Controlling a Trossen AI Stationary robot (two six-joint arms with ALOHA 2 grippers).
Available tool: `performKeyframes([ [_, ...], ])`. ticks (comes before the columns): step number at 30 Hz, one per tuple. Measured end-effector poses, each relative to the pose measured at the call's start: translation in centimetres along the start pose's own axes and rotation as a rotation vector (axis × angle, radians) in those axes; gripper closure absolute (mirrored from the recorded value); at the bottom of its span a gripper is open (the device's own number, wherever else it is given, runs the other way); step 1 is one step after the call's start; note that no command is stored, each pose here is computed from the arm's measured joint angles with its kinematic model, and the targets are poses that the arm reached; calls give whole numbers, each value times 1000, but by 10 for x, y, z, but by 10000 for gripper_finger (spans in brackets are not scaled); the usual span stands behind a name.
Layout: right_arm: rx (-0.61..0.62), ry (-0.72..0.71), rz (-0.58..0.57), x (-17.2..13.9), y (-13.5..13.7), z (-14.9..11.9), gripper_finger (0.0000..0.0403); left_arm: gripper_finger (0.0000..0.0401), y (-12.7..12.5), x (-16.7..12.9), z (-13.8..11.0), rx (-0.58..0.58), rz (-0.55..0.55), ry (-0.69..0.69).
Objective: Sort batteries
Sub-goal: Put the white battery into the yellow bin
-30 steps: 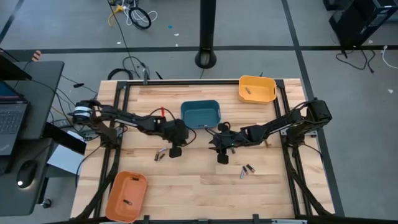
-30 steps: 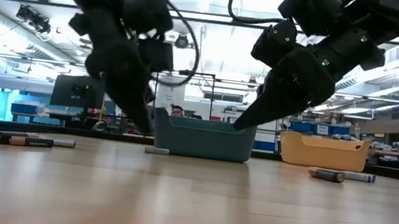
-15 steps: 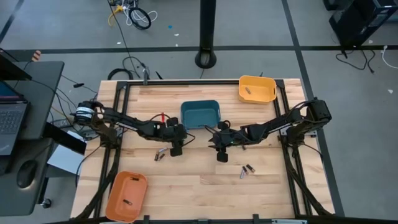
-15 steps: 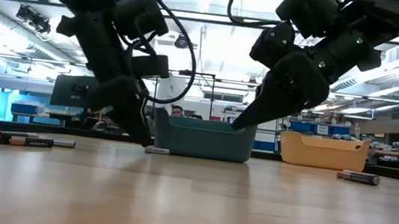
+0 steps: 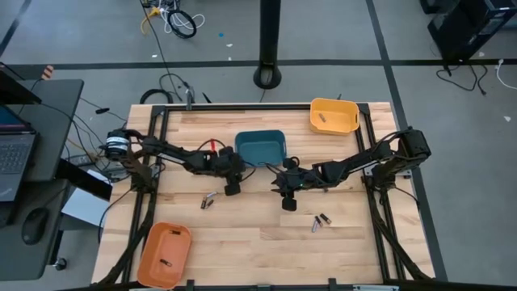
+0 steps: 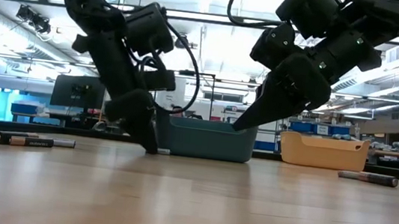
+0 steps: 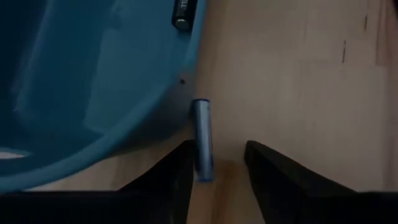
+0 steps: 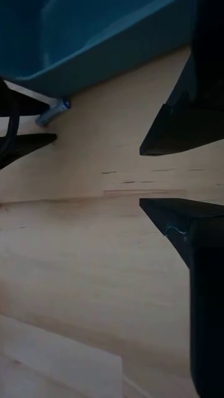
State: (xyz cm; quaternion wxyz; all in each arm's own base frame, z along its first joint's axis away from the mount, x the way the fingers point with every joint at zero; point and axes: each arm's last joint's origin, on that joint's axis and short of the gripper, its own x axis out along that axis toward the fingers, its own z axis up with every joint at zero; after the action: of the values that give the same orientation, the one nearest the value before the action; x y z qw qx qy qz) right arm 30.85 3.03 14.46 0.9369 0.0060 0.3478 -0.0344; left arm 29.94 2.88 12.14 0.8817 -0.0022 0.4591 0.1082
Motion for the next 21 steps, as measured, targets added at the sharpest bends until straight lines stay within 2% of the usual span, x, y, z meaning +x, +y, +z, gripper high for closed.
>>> performKeyframes([
  [7, 0, 0, 0, 0, 0, 0, 274, 254, -1, 8, -2, 2, -31, 9],
  [16, 0, 3, 6, 0, 0, 0, 276, 357, -11, 7, -5, 50, -104, 40],
  [21, -3, 4, 19, 0, 2, 0, 277, 371, -23, 4, -6, 66, -127, 39],
])
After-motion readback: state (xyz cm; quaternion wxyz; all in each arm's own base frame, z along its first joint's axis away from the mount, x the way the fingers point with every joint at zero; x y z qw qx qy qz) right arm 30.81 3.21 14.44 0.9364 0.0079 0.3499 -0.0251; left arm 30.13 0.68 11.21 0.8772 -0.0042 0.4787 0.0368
